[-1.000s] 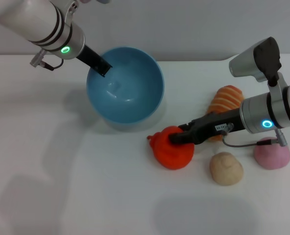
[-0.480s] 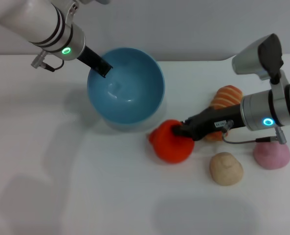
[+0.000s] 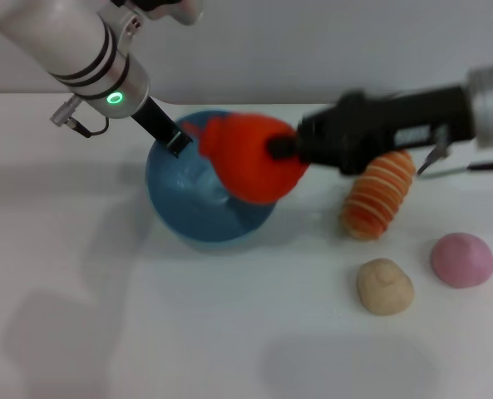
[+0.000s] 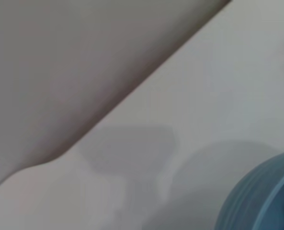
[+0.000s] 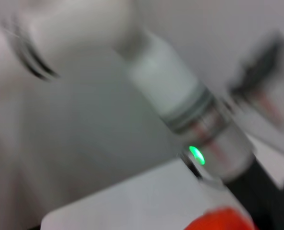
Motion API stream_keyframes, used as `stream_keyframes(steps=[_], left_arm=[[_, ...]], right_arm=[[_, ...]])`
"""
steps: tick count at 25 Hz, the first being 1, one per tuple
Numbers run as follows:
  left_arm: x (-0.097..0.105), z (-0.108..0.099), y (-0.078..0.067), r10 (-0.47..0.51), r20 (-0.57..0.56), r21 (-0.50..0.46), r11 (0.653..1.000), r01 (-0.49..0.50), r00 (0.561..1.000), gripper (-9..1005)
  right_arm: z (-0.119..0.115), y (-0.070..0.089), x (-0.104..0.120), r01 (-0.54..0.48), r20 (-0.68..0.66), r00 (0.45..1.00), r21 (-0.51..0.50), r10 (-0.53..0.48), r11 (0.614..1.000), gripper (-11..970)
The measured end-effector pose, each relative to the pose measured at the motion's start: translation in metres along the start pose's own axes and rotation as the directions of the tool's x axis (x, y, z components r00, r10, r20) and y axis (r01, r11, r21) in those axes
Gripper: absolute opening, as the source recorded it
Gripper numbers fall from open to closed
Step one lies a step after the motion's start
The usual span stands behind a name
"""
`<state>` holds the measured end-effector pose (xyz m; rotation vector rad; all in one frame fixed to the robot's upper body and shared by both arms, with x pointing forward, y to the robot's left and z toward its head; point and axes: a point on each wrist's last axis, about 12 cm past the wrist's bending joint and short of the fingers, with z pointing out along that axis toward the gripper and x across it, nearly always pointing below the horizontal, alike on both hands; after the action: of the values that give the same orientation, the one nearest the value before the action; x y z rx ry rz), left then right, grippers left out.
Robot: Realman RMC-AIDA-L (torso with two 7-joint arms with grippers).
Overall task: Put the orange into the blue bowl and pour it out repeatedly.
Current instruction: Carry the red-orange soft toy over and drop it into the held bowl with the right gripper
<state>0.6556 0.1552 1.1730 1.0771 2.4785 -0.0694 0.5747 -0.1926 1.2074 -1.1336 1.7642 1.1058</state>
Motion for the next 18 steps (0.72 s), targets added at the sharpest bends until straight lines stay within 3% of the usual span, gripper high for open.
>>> stream_keyframes(steps=[3, 6, 14, 18], left_arm=[[-0.004, -0.003, -0.009, 0.022, -0.044, 0.037, 0.999, -0.02, 0.999, 0], [-0.004, -0.005, -0.022, 0.058, -0.107, 0.082, 0.995, -0.049, 0.993, -1], [-0.006, -0.003, -0.037, 0.074, -0.094, 0.145, 0.988, -0.059, 0.993, -2], [-0.007, -0.001, -0.04, 0.088, -0.082, 0.144, 0.987, -0.076, 0.993, -2]], right_arm=[[-0.013, 0.009, -0.022, 0.068, 0.038, 0.997, 0.009, -0.069, 0.998, 29], [-0.01, 0.009, -0.025, 0.077, 0.027, 0.997, 0.007, -0.077, 0.997, 28], [0.029, -0.019, 0.017, -0.022, -0.076, 0.997, 0.01, 0.023, 1.0, 28], [0.036, -0.024, 0.024, -0.05, -0.081, 0.995, 0.015, 0.051, 0.999, 27]])
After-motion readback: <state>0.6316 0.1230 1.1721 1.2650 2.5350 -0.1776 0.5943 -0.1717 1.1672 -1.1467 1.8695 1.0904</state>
